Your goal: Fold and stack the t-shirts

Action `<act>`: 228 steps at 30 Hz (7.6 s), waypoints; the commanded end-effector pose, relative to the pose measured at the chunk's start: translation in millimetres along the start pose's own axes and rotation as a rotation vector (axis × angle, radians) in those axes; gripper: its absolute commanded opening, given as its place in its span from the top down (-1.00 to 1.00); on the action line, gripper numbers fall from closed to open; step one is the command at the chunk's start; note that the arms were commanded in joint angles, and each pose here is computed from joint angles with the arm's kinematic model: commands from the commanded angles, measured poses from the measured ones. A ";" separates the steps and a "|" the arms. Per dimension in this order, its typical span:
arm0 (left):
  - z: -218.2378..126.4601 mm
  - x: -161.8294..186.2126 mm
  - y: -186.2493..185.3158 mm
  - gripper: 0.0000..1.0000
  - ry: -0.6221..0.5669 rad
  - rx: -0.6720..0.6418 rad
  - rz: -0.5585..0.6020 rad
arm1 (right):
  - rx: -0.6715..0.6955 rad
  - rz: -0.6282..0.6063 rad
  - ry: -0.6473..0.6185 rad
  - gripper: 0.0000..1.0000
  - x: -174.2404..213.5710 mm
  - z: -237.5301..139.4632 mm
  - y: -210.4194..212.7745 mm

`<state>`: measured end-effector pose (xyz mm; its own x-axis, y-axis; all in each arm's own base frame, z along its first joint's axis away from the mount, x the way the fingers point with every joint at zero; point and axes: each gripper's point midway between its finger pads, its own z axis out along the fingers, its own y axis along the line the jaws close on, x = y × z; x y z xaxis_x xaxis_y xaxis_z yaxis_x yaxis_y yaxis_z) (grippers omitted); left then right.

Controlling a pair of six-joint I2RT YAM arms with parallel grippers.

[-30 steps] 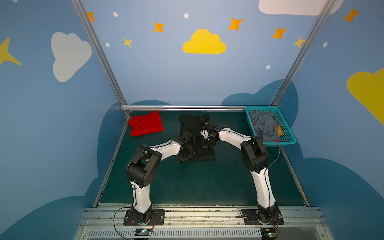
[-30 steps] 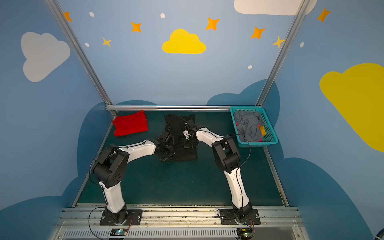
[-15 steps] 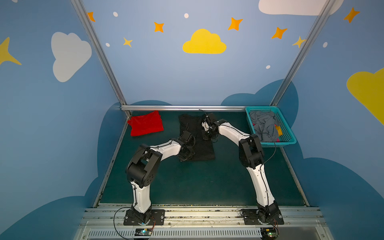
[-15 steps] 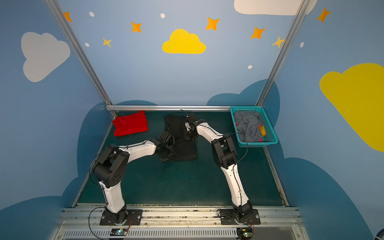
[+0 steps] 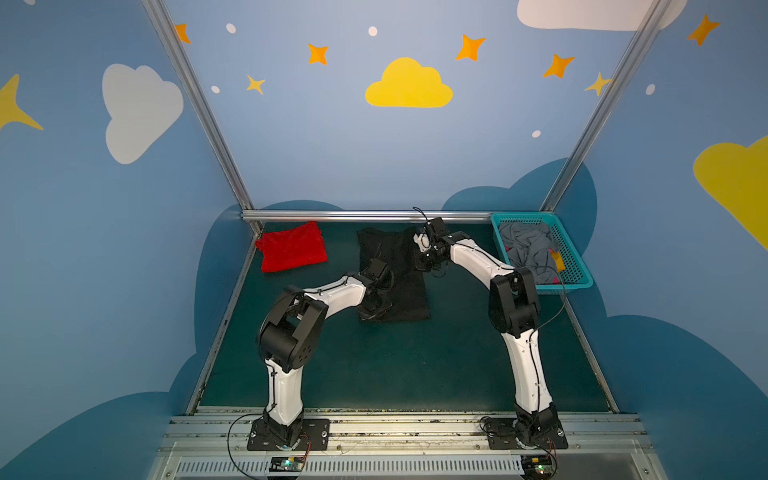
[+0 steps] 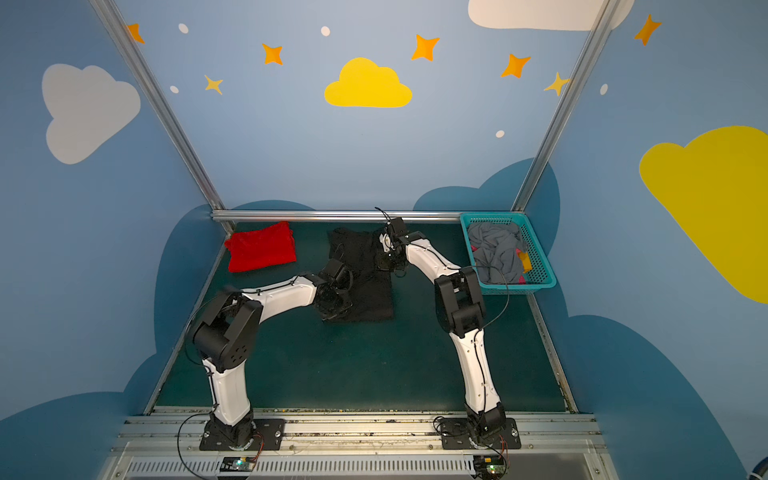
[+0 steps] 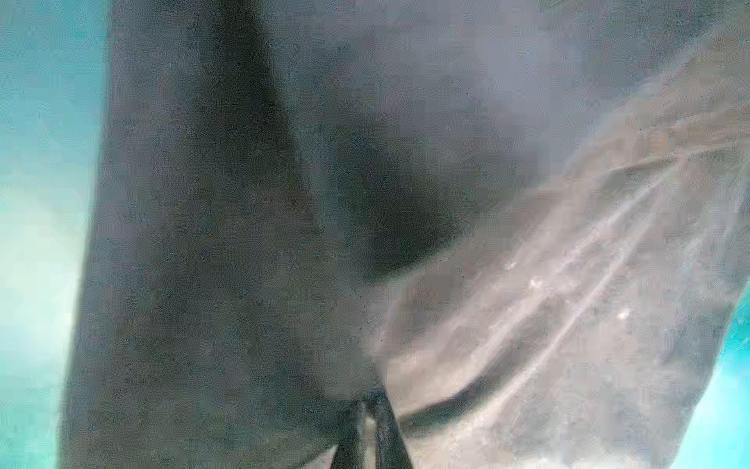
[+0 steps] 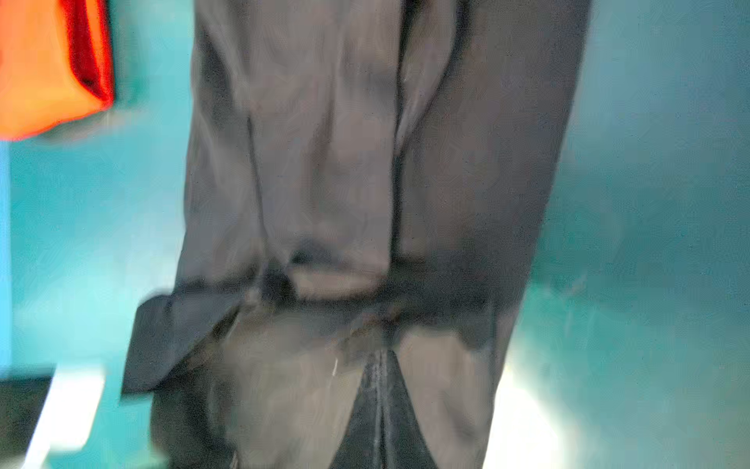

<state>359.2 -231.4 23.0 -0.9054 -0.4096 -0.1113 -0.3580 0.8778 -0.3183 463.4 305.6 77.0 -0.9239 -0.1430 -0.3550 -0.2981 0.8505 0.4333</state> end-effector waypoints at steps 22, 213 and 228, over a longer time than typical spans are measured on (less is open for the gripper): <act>14.3 -93.1 10.3 0.76 -0.107 -0.033 -0.091 | -0.134 0.069 0.275 1.00 164.0 30.9 41.4; -112.2 -223.2 -55.1 -0.70 -0.316 0.402 0.065 | -0.126 0.215 -0.042 -0.07 -43.8 -91.3 -64.3; -86.7 -134.1 -52.6 0.48 -0.203 0.348 0.194 | -0.326 0.148 -0.043 0.50 -2.4 -91.4 2.6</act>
<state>486.2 -195.6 180.2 -0.8279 -0.3545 -0.4346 -0.0309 0.8026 -0.5958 446.4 238.8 175.2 -0.9375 0.0241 -0.3470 -0.2294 0.7071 0.6688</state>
